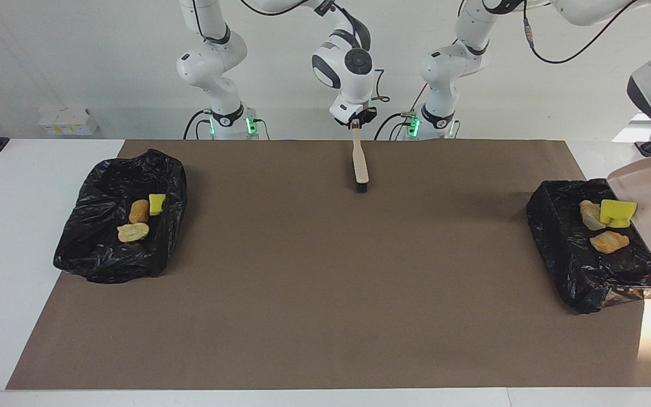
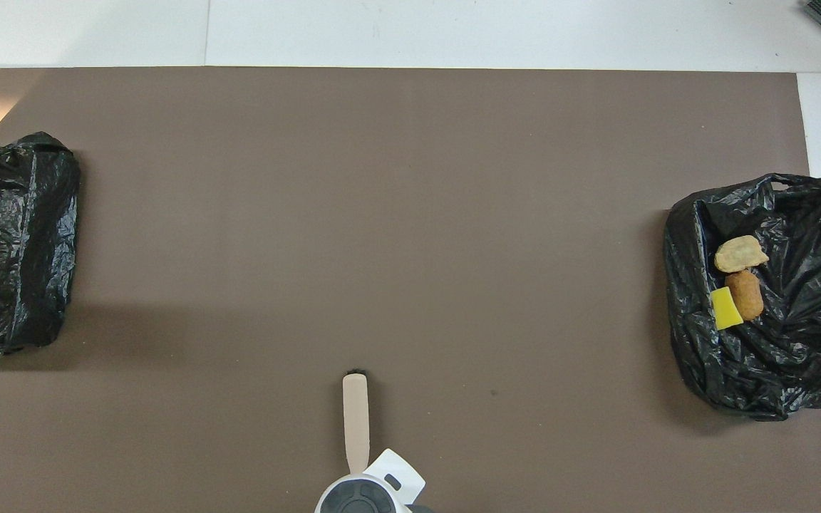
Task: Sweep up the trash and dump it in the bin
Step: 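Lift the dustpan from the bag while the right gripper drops the brush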
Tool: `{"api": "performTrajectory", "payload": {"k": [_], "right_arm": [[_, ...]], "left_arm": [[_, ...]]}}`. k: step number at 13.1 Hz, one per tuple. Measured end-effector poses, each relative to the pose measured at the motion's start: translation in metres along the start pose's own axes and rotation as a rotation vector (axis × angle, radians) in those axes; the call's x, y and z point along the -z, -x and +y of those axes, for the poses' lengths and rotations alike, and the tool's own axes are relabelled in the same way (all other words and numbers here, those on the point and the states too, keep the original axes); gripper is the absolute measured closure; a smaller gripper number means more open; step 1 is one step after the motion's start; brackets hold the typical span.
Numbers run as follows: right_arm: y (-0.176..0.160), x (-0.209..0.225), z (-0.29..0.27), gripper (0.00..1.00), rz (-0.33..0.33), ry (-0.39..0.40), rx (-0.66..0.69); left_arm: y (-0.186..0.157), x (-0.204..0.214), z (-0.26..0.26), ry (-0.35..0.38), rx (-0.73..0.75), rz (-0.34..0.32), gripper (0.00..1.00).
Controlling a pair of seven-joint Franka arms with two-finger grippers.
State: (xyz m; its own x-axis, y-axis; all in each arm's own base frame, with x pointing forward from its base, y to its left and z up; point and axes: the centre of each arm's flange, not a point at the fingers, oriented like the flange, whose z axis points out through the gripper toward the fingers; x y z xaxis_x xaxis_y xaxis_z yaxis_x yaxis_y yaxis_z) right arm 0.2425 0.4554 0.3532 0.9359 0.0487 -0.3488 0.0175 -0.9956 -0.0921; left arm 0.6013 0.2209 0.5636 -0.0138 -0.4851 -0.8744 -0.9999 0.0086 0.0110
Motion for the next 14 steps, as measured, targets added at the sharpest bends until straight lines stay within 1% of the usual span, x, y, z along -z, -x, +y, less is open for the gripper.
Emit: {"api": "performTrajectory", "payload": {"k": [1, 2, 4, 5, 6, 7, 9, 10, 11, 12, 13, 14], "right_arm": [[-0.01, 0.016, 0.003, 0.61, -0.002, -0.011, -0.022], [-0.025, 0.041, 0.011, 0.58, -0.001, -0.031, -0.052], [-0.047, 0.101, 0.043, 0.56, 0.011, -0.069, -0.121], [-0.05, 0.129, 0.065, 0.55, 0.017, -0.078, -0.146], [-0.051, 0.152, 0.086, 0.54, 0.032, -0.074, -0.156], [-0.051, 0.172, 0.107, 0.48, 0.062, -0.066, -0.162], [-0.056, 0.208, 0.15, 0.42, 0.118, -0.066, -0.208], [-0.06, 0.224, 0.172, 0.33, 0.143, -0.059, -0.219], [-0.065, 0.242, 0.193, 0.19, 0.167, -0.041, -0.214], [-0.069, 0.259, 0.21, 0.09, 0.187, -0.027, -0.204], [-0.073, 0.275, 0.224, 0.01, 0.202, -0.021, -0.193], [-0.078, 0.291, 0.236, 0.0, 0.212, -0.012, -0.185]], "left_arm": [[-0.008, 0.013, -0.003, -0.008, 0.015, -0.03, 0.68], [-0.011, 0.017, -0.005, -0.014, 0.019, -0.05, 0.68], [-0.008, 0.014, -0.003, -0.01, 0.023, -0.063, 0.68], [-0.007, 0.014, -0.003, -0.01, 0.027, -0.064, 0.68], [-0.005, 0.016, -0.002, -0.013, 0.037, -0.061, 0.68], [-0.003, 0.019, -0.003, -0.018, 0.052, -0.051, 0.68], [0.0, 0.034, -0.004, -0.033, 0.091, 0.013, 0.68], [-0.002, 0.045, -0.005, -0.036, 0.101, 0.045, 0.68], [-0.008, 0.059, -0.006, -0.04, 0.099, 0.062, 0.68], [-0.017, 0.078, -0.008, -0.049, 0.087, 0.073, 0.68], [-0.028, 0.098, -0.009, -0.053, 0.072, 0.086, 0.68], [-0.041, 0.117, -0.01, -0.053, 0.057, 0.104, 0.68]]}}
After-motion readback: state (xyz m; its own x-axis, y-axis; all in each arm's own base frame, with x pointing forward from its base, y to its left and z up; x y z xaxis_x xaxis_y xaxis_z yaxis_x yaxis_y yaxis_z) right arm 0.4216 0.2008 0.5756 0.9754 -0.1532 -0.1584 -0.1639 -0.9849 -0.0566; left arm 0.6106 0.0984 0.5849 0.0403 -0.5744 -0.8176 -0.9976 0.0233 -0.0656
